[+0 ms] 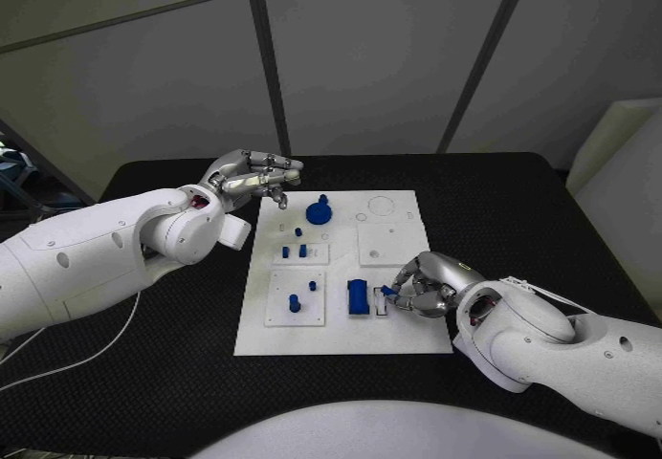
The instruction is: Assemble the parts on the task board
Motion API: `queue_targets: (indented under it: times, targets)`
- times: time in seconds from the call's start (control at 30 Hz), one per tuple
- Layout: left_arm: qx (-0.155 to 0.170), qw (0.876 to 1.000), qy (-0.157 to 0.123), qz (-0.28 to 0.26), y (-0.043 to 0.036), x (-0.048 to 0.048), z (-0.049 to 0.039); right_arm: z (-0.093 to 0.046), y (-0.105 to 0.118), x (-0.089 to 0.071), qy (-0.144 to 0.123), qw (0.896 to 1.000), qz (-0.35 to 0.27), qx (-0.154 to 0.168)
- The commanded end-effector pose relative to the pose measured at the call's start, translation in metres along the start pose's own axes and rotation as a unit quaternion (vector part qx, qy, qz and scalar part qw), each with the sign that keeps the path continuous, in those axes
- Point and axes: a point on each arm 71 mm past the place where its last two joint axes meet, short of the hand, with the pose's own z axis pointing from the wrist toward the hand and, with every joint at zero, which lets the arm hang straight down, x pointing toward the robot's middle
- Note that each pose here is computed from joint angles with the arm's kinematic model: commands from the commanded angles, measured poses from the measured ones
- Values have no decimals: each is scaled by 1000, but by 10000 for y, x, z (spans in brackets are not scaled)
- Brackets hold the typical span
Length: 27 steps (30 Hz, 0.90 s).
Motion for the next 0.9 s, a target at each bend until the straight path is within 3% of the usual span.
queue_targets:
  times: [0.03, 0.9]
  targets:
    - [4, 1000, 3, -3, -16, 13, 3, 32, 11, 59, 34, 999, -8, 8]
    - [1, 1000, 5, -3, -10, 15, 9, 94, 58, 113, 42, 999, -10, 18]
